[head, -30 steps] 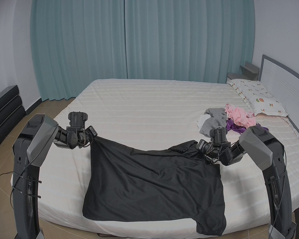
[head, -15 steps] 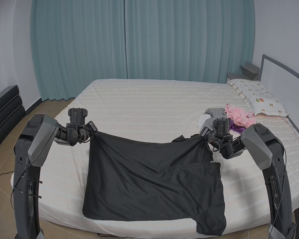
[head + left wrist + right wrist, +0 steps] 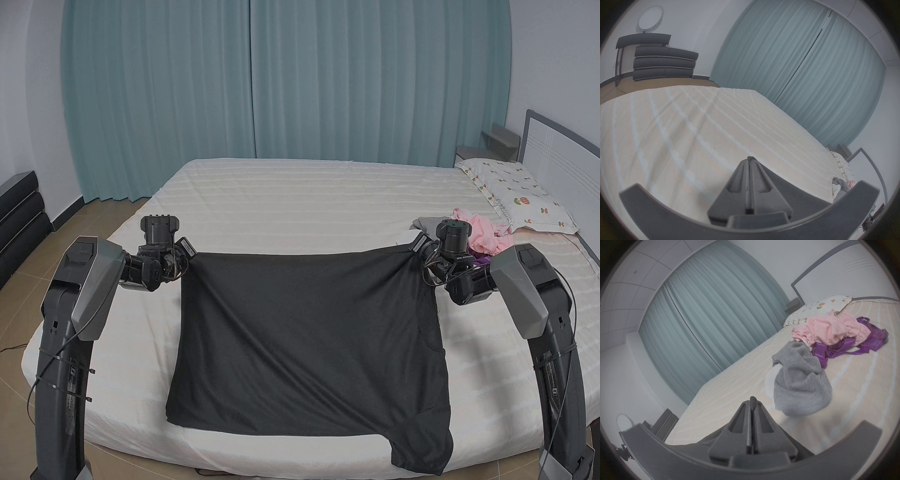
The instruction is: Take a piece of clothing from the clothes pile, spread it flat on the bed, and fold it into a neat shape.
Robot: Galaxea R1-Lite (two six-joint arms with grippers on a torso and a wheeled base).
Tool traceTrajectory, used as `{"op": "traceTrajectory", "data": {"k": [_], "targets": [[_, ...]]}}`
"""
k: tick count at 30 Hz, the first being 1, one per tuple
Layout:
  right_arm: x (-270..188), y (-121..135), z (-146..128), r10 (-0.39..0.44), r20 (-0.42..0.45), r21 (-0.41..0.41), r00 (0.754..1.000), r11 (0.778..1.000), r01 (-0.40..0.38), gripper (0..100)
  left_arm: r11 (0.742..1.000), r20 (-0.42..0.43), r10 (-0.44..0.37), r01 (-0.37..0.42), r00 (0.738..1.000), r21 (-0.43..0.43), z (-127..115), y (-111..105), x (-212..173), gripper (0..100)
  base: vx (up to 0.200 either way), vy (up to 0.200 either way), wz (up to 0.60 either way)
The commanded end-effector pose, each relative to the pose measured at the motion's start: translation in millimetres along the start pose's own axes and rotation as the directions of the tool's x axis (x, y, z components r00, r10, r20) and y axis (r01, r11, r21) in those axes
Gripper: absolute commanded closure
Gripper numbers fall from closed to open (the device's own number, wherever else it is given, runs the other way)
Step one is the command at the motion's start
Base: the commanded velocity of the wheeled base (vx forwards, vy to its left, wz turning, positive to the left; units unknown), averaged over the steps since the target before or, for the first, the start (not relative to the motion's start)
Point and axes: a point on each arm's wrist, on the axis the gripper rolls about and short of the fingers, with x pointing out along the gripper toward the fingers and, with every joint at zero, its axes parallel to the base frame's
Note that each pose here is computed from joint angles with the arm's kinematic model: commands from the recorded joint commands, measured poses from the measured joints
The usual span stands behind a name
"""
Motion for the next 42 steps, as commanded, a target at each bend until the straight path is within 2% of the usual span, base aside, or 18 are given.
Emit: {"op": "traceTrajectory", "data": {"k": [1,19,20,24,25,29,30,32,36,39,40,42], "targets": [[7,-3,-3,0.005,0.016,-0.011,1.0,1.0,-0.005,100,1.0,-0.011,0.01,-0.01,1.0,0.003,-10,5,8,100,0.0,0.0,0.0],[18,-22,-41,-0.027,-0.042,-0.052,0.999,0.998,0.025,100,1.0,-0.033,0.007,-0.007,0.999,0.015,-34,8,26,100,0.0,0.0,0.0],[18,-25,-45,-0.034,-0.053,-0.054,0.998,0.998,0.031,0,1.0,-0.037,0.01,-0.009,0.999,0.014,-36,9,27,100,0.0,0.0,0.0],[17,-26,-47,-0.039,-0.063,-0.056,0.997,0.998,0.036,0,1.0,-0.046,0.018,-0.017,0.999,0.017,-38,10,28,100,0.0,0.0,0.0],[16,-26,-47,-0.04,-0.064,-0.054,0.997,0.998,0.037,0,1.0,-0.051,0.021,-0.02,0.998,0.018,-38,10,28,0,0.0,0.0,0.0],[8,-24,-40,-0.047,-0.07,-0.05,0.996,0.998,0.043,0,1.0,-0.051,0.021,-0.02,0.998,0.018,-35,9,25,0,0.0,0.0,0.0],[-2,-19,-29,-0.051,-0.076,-0.037,0.996,0.998,0.049,0,1.0,-0.049,0.024,-0.023,0.999,0.012,-33,9,23,0,0.0,0.0,0.0],[-18,-12,-16,-0.041,-0.083,-0.02,0.996,0.999,0.039,0,1.0,-0.032,0.019,-0.019,0.999,0.001,-16,3,12,0,0.0,0.0,0.0],[-54,-12,-10,-0.018,-0.139,-0.012,0.99,1.0,0.016,0,0.999,-0.056,0.032,-0.032,0.998,-0.006,7,1,-19,0,0.0,0.0,0.0],[-80,-13,-9,0.008,-0.175,-0.001,0.985,1.0,-0.008,0,1.0,-0.099,0.025,-0.026,0.995,-0.006,12,3,-40,0,0.0,0.0,0.0],[-107,-13,-8,0.04,-0.197,0.014,0.979,0.999,-0.038,0,1.0,-0.151,0.018,-0.021,0.988,-0.018,14,5,-66,0,0.0,0.0,0.0],[-136,-15,-9,0.058,-0.228,0.019,0.972,0.998,-0.056,0,0.999,-0.21,0.013,-0.022,0.978,-0.041,13,11,-93,0,0.0,0.0,0.0]]}}
